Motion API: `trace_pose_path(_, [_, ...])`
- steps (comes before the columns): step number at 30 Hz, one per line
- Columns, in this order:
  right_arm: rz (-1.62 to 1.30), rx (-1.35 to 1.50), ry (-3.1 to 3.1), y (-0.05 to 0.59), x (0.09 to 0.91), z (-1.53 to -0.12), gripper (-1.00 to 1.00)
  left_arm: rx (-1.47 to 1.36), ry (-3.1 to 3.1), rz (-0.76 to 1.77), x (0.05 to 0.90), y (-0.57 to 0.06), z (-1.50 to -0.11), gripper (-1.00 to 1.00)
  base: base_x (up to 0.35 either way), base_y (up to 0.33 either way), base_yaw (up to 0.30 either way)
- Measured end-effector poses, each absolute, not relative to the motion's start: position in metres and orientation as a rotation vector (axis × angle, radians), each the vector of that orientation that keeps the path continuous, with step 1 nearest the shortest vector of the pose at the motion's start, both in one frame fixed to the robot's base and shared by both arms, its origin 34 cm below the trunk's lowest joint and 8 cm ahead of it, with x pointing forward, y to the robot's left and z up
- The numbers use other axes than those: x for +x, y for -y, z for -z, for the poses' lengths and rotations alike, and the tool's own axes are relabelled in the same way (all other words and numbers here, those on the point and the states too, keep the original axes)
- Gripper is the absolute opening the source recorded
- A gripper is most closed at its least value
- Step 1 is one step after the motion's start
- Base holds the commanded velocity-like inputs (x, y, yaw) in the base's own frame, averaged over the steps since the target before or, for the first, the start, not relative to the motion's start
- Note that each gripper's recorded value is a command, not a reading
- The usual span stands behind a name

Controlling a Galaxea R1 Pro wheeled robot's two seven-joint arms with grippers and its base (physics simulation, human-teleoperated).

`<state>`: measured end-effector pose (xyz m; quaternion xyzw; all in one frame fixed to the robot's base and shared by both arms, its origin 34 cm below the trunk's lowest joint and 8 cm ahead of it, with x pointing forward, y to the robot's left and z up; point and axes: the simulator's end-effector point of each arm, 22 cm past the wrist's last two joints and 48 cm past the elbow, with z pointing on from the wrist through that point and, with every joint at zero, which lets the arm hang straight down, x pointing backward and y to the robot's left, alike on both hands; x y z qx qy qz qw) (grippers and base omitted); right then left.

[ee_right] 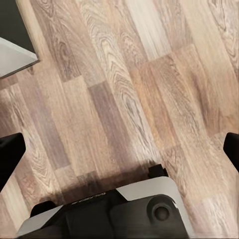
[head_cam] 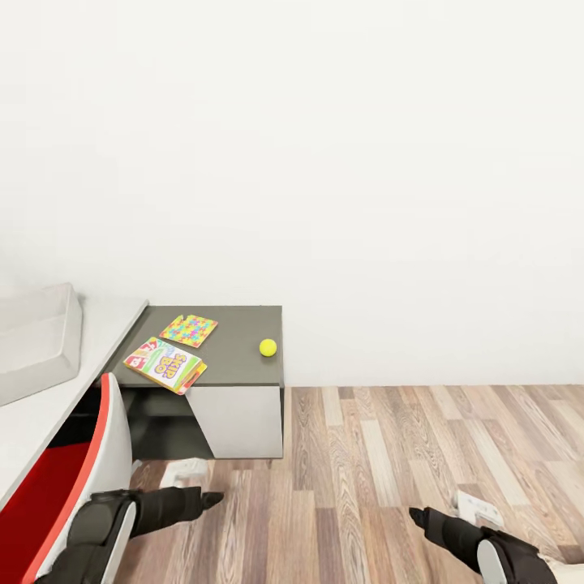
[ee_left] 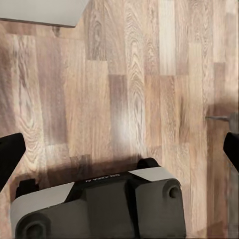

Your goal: Put all the toys in the child's room - the three board games (two on the bed and one on the table), the two jigsaw puzzles on the table, and the tennis ball on the table - inside the toy box on the table in the child's room.

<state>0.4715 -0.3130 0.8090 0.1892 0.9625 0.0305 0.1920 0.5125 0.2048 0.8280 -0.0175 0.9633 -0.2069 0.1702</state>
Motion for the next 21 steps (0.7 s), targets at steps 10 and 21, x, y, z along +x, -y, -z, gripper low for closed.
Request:
trace_pose_path(10, [-0.103, 0.519, -2.705, 0.311, 0.485, -0.819, 1.0, 0.047, -2.612, 1.001, 0.506, -0.203, -0.877, 1.0, 0.0, 0.0, 0.0])
trace_pose_path(21, [-0.082, 0.565, -2.694, 0.326, 0.482, -0.82, 1.0, 0.184, -2.33, 1.34, 0.554, -0.172, -0.967, 1.0, 0.0, 0.0, 0.0])
